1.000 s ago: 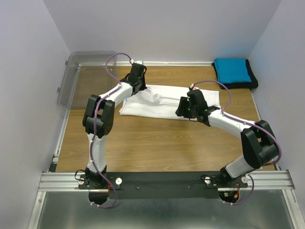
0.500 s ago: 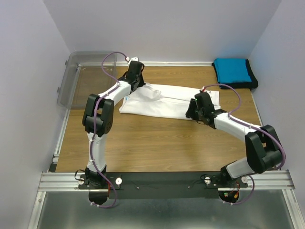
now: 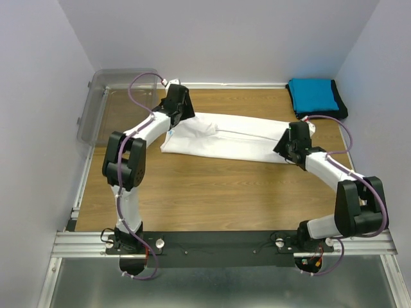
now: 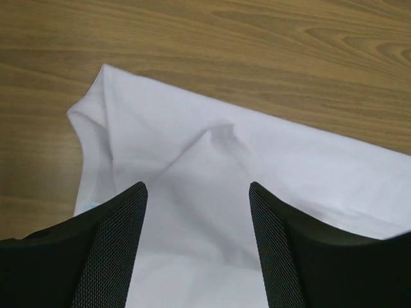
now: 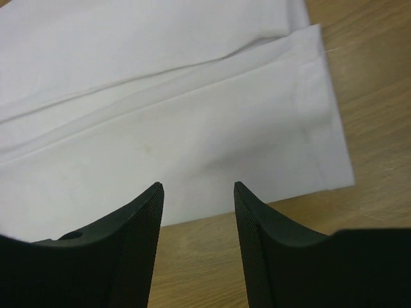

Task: Fold and stack the t-shirts
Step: Fold the tshirt

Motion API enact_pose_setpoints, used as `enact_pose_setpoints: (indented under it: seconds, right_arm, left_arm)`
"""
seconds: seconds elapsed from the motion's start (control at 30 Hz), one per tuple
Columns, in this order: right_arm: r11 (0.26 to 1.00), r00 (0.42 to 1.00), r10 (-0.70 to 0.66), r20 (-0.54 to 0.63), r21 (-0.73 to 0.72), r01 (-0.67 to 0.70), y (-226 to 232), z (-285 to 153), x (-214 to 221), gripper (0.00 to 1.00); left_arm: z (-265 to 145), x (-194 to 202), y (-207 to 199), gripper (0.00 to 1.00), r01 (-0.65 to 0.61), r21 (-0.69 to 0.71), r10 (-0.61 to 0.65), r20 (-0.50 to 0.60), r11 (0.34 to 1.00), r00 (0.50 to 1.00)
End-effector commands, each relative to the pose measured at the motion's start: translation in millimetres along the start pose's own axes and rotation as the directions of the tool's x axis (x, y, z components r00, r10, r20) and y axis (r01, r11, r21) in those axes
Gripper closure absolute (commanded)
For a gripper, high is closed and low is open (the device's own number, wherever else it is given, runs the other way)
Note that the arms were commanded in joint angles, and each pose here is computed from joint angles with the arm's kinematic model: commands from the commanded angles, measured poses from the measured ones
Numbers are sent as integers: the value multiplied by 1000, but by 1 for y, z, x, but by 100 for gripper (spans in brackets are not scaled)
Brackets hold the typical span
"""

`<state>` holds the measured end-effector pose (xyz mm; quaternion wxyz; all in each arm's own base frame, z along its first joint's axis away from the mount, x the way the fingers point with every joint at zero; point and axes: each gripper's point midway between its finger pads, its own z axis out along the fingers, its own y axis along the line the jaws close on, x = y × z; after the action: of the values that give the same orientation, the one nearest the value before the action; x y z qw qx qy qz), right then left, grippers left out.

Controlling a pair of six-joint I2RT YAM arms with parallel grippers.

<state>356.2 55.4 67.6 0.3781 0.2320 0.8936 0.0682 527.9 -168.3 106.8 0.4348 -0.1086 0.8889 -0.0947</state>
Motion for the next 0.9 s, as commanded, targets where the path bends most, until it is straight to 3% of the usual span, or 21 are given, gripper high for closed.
enact_pose_setpoints:
  seconds: [0.0,0.33,0.57,0.73,0.87]
  right_arm:
    - [996,996,89,-21,34,-88,-23,-1,-2,48]
    - [970,968,232,-98,92,-223,-56,16,9,71]
    - [922,918,365,-154,193,-335,-91,23,38,74]
    - [830,816,539,-207,296,-473,-122,7,75,79]
    - [802,787,577,-220,334,-495,-127,-12,92,78]
  left_arm:
    - [-47,-13,10,32,45,-18,-44,28,999,999]
    - [-63,76,52,66,17,-73,-27,-135,997,990]
    - [-56,130,81,71,0,-152,-37,-242,988,970]
    - [-58,148,95,73,-12,-201,-47,-289,979,956]
    - [-65,160,106,73,-20,-231,-54,-310,973,949]
